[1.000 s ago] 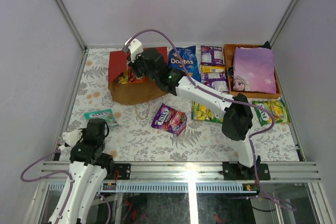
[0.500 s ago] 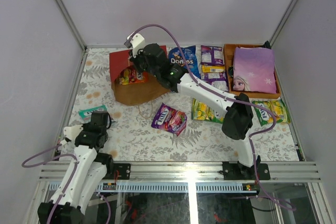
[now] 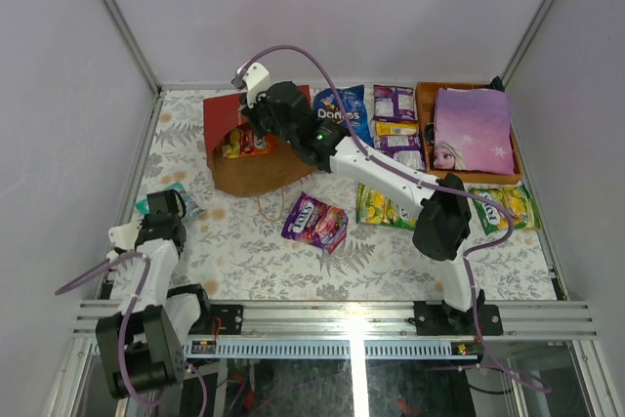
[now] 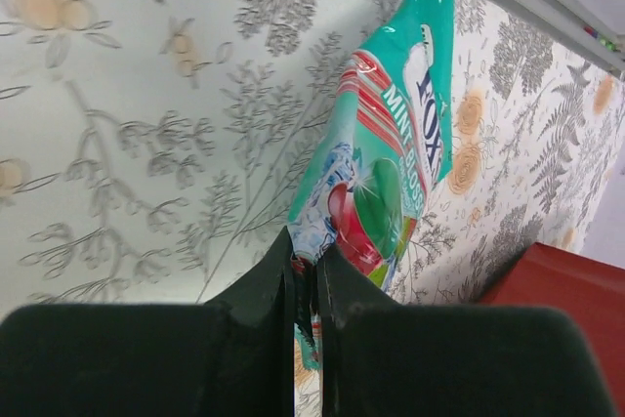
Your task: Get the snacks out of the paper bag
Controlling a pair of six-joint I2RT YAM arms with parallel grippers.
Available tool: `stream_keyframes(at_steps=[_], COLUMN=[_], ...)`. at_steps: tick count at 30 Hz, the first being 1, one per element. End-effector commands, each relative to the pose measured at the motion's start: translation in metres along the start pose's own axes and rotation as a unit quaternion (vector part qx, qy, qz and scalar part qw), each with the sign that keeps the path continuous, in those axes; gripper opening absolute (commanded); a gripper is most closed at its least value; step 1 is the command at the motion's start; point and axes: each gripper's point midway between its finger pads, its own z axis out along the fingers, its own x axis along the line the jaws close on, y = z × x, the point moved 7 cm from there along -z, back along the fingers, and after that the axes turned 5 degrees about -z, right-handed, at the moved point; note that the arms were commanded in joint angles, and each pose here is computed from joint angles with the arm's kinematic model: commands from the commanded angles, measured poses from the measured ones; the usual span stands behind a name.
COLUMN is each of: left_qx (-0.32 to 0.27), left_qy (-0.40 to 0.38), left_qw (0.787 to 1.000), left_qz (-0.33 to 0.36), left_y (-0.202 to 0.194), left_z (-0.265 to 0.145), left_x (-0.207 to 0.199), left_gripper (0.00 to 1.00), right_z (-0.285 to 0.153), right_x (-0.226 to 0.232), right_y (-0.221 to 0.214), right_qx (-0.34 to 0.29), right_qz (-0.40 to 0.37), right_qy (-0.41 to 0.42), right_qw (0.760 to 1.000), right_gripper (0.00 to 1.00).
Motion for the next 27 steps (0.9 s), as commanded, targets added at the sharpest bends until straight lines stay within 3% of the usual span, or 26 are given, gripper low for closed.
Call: stream_keyframes(at_steps=[1, 6, 10, 14, 21, 27], left_qx=[0.047, 0.14, 0.187, 0.21, 0.221, 0.183], left_qy=[-0.064, -0.108, -0.198, -0.182, -0.183, -0.176], left_qw=[0.996, 0.979, 0.945, 0.92, 0.918, 0.938], left_qz=[0.025, 0.097, 0.182, 0.276, 0.274, 0.238], left_y=[-0.013, -0.037, -0.047, -0.057, -0.062, -0.048], left_z=[0.011, 0.027, 0.041, 0.071, 0.125, 0.159], left_x=[-0.037, -0.068, -0.099, -0.131, -0.172, -0.213], left_gripper=[0.0, 0.0, 0.0, 0.0, 0.0, 0.0], right_z=[-0.015, -0.014, -0.015, -0.017, -0.019, -0.019], right_x=[-0.007, -0.006, -0.006, -0.006, -0.005, -0.004], right_y=[0.038, 0.038, 0.038, 0.039, 0.039, 0.034], right_qx=[-0.054, -0.051, -0.051, -0.051, -0.048, -0.043], right_qz=[0.018, 0.019, 0.019, 0.018, 0.013, 0.011], right_qy=[0.003, 0.007, 0.009, 0.012, 0.017, 0.024], right_qw=[0.998, 0.998, 0.998, 0.998, 0.999, 0.999], right_gripper=[0.0, 0.0, 0.0, 0.0, 0.0, 0.0])
